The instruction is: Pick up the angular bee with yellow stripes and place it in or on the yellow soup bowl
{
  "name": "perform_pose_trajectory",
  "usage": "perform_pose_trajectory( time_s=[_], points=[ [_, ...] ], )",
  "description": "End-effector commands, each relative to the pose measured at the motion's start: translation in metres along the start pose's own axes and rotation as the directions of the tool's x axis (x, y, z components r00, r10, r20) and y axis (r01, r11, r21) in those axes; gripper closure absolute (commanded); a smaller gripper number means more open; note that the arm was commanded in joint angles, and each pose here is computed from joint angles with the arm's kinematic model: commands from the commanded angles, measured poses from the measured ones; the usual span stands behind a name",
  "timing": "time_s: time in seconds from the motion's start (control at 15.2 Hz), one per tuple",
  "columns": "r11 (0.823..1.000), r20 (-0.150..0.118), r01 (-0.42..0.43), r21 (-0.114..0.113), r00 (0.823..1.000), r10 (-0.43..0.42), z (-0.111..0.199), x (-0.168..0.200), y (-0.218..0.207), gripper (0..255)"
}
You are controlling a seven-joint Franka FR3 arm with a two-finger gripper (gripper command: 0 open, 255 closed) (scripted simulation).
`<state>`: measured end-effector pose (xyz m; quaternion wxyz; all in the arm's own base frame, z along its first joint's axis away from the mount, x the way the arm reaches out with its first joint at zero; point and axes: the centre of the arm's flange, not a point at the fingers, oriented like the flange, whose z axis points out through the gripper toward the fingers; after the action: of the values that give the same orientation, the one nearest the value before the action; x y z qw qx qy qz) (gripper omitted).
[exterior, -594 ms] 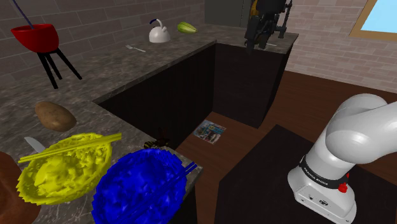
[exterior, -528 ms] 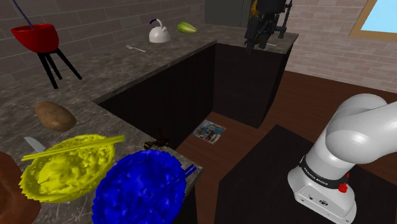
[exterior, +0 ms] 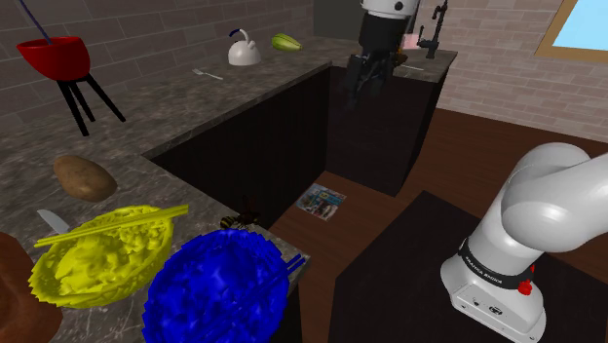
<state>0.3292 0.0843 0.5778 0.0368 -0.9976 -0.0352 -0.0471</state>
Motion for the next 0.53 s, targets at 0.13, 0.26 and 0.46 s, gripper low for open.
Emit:
perform_pose_trajectory(
  time_s=[0.13, 0.26, 0.46],
  points=[
    [1.000, 0.003, -0.001, 0.004, 1.000, 0.001, 0.031, 0.007, -0.046, 0],
    [1.000, 0.005, -0.001, 0.006, 1.000, 0.001, 0.045, 0.010, -0.068, 0],
    [1.000, 0.007, -0.001, 0.010, 1.000, 0.001, 0.066, 0.015, -0.100, 0]
  ],
)
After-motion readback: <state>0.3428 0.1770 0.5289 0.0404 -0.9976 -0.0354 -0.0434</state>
